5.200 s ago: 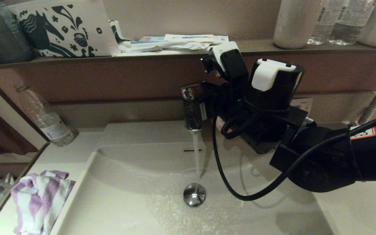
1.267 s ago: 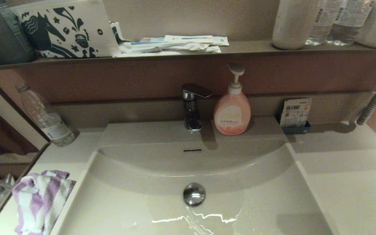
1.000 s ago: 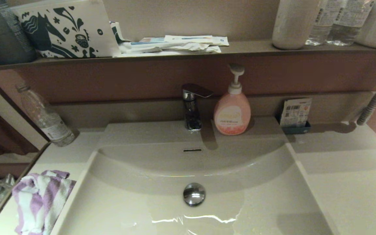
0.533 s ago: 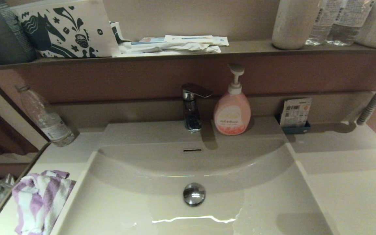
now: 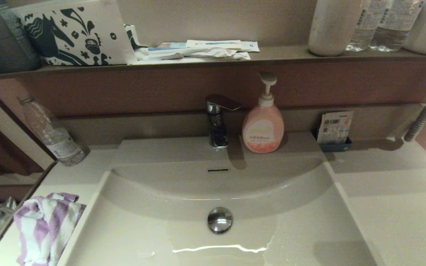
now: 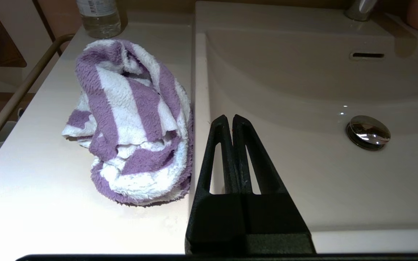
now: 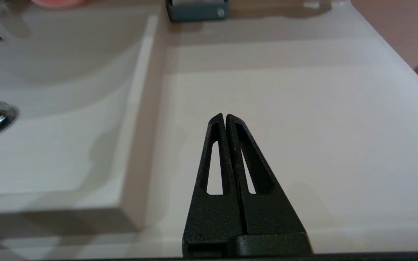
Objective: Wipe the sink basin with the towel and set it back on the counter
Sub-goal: Pick up the cloth
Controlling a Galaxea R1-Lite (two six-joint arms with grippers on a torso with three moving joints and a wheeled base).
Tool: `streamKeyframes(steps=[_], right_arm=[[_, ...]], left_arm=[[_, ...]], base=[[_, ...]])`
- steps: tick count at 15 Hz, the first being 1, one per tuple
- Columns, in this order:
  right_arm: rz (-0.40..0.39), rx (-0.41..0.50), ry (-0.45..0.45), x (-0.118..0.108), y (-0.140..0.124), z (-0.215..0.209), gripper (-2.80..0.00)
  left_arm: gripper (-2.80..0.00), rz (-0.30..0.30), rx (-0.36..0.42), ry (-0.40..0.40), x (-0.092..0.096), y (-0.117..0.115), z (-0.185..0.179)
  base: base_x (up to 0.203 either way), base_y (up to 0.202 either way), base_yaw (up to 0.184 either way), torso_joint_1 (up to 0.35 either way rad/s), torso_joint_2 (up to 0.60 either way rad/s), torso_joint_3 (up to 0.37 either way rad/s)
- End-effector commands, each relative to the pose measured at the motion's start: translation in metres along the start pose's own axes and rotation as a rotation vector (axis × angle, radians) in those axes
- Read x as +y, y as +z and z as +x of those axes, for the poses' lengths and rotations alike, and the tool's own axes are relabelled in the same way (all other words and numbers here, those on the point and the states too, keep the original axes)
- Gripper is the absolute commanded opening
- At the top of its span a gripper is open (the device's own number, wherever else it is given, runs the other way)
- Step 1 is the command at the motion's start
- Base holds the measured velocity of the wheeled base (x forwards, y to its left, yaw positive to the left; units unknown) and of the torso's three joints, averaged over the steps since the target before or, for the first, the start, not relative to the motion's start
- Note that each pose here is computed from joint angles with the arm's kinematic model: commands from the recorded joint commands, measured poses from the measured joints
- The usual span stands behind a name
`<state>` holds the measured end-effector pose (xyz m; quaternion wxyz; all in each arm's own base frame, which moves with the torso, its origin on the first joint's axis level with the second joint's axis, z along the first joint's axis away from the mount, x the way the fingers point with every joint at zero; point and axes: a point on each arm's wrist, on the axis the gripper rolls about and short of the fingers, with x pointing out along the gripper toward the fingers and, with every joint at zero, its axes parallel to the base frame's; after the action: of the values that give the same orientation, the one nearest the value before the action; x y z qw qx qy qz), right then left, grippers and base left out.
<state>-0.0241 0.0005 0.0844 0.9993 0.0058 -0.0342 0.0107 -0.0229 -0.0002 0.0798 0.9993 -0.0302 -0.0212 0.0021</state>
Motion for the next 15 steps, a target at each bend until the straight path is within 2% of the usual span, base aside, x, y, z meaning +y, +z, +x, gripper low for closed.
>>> streamKeyframes(steps=[1, 2, 3, 9, 15], right_arm=[[-0.018, 0.010, -0.015, -0.0004, -0.0024, 0.0006, -2.80], [-0.055, 0.031, -0.030, -0.0008, -0.0050, 0.0008, -2.80], [-0.059, 0.062, -0.031, -0.0008, -0.0083, 0.0007, -2.80], [0.019, 0.062, -0.038, -0.0009, -0.0084, 0.0007, -2.80], [0.020, 0.062, -0.038, -0.0009, -0.0084, 0.0007, -2.80]], left_arm=[[-2.80, -0.001, 0.001, 0.001, 0.0000, 0.0001, 0.0001], [-2.80, -0.001, 0.001, 0.001, 0.0000, 0.0001, 0.0001], [-2.80, -0.001, 0.001, 0.001, 0.0000, 0.0001, 0.0001], [-2.80, 0.008, 0.001, -0.001, 0.0000, 0.0001, 0.0001], [-2.80, 0.001, 0.001, 0.001, 0.0000, 0.0001, 0.0001]], base=[[0.000, 0.000, 0.000, 0.000, 0.00, 0.000], [0.000, 0.000, 0.000, 0.000, 0.00, 0.000], [0.000, 0.000, 0.000, 0.000, 0.00, 0.000], [0.000, 0.000, 0.000, 0.000, 0.00, 0.000], [0.000, 0.000, 0.000, 0.000, 0.00, 0.000]])
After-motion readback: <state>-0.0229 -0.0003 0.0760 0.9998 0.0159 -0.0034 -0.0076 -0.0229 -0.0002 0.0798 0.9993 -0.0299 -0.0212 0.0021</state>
